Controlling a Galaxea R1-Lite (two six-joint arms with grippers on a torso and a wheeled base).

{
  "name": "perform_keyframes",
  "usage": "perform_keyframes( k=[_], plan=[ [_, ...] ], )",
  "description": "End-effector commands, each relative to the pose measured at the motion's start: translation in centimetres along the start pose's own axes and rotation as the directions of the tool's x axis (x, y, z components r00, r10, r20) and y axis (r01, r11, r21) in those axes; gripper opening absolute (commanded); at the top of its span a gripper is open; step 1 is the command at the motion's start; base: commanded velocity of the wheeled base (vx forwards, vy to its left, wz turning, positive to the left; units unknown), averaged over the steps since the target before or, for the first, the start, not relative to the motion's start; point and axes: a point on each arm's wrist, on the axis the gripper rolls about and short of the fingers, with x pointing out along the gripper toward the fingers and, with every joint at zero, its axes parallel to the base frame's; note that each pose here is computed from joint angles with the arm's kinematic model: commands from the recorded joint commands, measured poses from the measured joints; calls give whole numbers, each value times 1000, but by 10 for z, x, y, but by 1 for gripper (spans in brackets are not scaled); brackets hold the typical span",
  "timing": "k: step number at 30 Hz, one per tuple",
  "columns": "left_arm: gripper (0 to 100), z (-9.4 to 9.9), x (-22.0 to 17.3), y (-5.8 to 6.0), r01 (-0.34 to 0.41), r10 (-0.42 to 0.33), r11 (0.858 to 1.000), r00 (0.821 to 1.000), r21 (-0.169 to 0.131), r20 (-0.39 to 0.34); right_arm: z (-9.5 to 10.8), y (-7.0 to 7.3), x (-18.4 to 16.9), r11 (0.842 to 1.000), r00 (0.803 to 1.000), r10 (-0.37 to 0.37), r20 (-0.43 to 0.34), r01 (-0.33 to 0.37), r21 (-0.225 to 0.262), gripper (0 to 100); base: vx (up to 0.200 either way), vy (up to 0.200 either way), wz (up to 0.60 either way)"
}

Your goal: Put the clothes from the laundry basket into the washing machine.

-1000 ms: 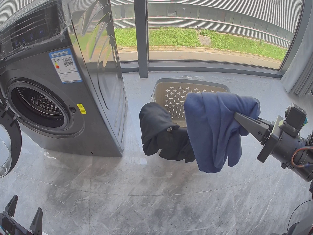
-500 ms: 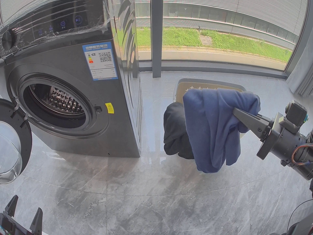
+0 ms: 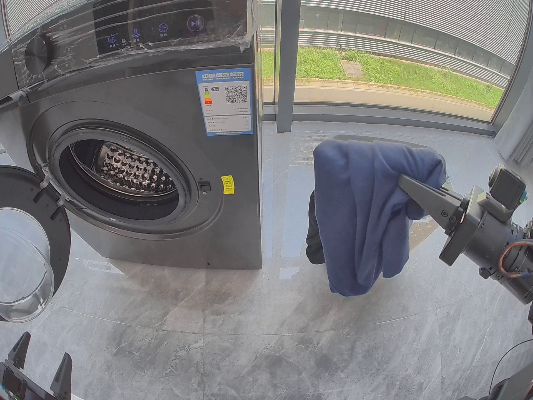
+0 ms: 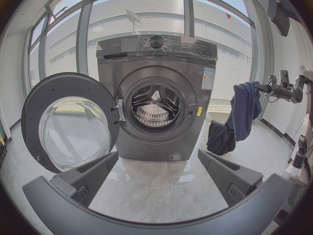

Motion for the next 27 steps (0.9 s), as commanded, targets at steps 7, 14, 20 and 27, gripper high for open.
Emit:
perform_keyframes(
  k=[7,14,20,27],
  plan=[
    [100,-5,0,0,-1,1,1000,1000,0,-2,-1,-1,1,1000,1000,-5,-7,5,8,0,-200,0,0],
    [100,-5,0,0,-1,1,1000,1000,-1,-2,-3,-2,2,1000,1000,-13,-15,14,9,0,-143,0,0],
    [100,-5,0,0,0,0,1000,1000,2,-2,-5,-3,3,1000,1000,-14,-19,14,10,0,0,67,0],
    [100,-5,0,0,0,0,1000,1000,2,-2,-4,-3,3,1000,1000,-17,-17,17,15,0,0,200,0]
  ],
)
